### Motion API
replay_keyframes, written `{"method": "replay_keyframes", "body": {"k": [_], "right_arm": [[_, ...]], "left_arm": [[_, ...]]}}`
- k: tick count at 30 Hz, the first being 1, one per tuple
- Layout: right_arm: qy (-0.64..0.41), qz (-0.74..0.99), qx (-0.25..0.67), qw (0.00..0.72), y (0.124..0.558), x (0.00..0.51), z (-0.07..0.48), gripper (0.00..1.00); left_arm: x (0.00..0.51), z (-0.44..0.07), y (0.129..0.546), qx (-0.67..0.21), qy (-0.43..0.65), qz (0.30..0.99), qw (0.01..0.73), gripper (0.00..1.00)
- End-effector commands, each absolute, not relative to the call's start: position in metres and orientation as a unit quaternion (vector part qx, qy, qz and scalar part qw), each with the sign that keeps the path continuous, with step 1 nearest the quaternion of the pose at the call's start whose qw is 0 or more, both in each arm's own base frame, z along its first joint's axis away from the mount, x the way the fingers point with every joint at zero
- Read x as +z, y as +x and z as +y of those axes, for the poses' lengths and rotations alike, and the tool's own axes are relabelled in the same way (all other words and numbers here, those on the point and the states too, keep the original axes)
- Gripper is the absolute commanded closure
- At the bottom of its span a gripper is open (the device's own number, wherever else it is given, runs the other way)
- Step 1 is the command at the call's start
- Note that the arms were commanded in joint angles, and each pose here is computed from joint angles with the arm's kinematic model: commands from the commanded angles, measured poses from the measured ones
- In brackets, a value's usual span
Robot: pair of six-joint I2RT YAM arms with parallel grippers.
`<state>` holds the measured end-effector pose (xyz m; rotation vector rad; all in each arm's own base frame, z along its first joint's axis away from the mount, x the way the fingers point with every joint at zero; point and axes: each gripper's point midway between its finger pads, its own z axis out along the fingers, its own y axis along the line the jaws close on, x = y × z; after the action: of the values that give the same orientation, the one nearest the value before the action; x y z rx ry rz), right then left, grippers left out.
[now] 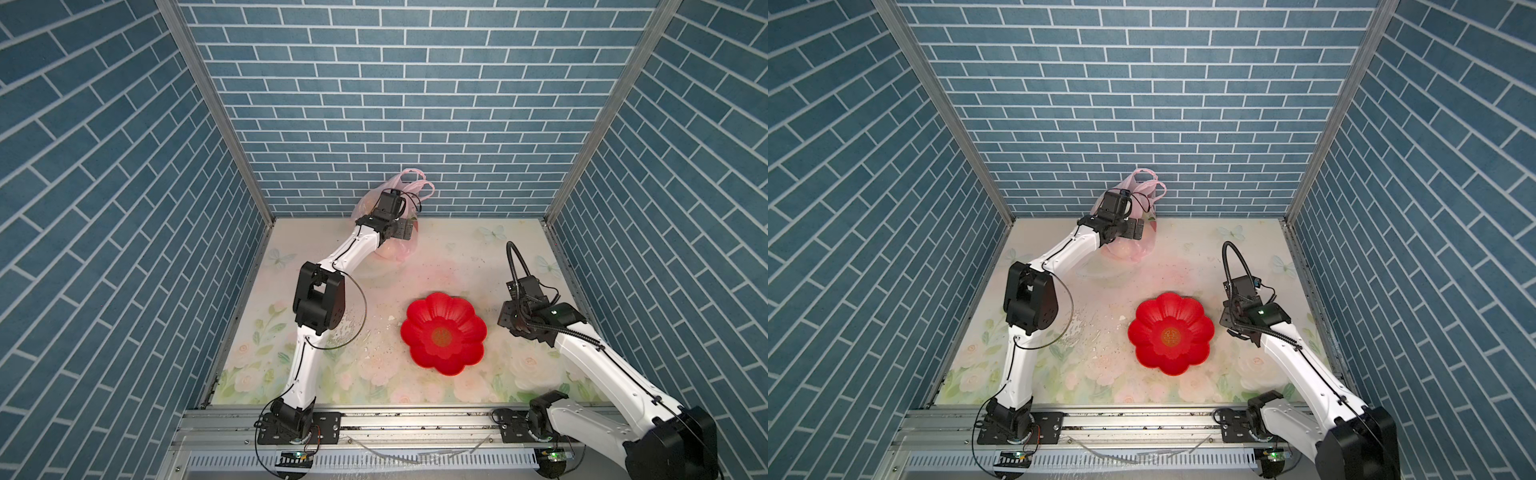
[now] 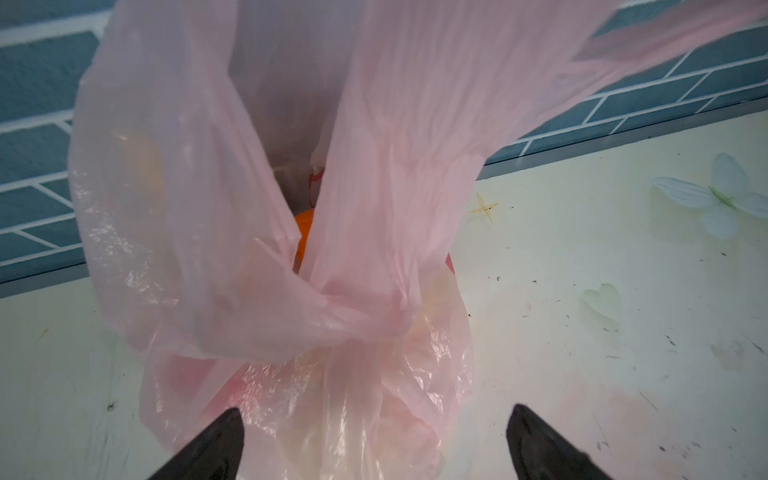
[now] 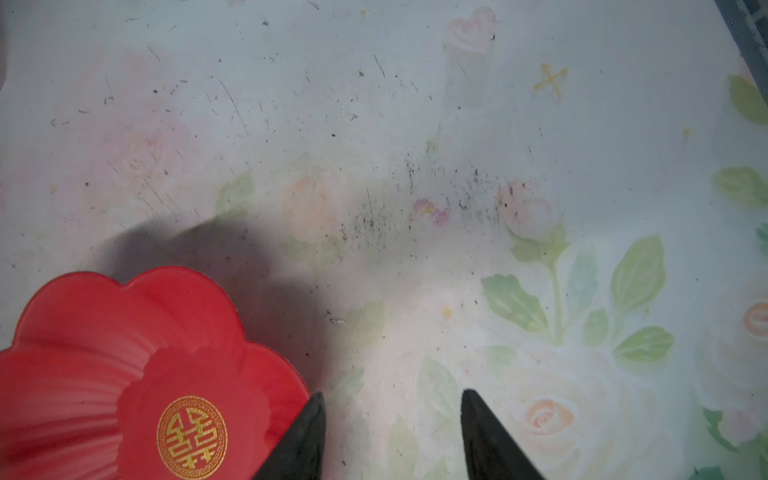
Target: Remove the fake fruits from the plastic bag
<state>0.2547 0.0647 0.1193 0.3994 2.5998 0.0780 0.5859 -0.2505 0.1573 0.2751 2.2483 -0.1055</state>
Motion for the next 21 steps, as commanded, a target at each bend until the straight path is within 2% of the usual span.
{"method": "replay_keyframes", "body": {"k": [1,8,11,15,21], "right_arm": [[0.112,0.955,0.05,0.27,0.282,0.135,0.076,0.47],[0.102,0.96,0.064,0.254,0.304,0.122,0.084,0.47],[0.1,0.96,0.072,0.253,0.31,0.117,0.086,0.47],[0.099,0.96,0.075,0.25,0.317,0.112,0.087,0.47],[0.09,0.96,0.081,0.253,0.325,0.114,0.09,0.49]], "left_arm": [[0.157,-0.247,0.602,0.005,0.095,0.888,0.45,0.01],[0.143,-0.25,0.633,0.028,0.061,0.875,0.48,0.02],[0.139,-0.252,0.645,0.027,0.052,0.871,0.488,0.09],[0.133,-0.255,0.655,0.023,0.045,0.867,0.495,0.24],[0.138,-0.243,0.654,0.016,0.02,0.866,0.5,0.65]]}}
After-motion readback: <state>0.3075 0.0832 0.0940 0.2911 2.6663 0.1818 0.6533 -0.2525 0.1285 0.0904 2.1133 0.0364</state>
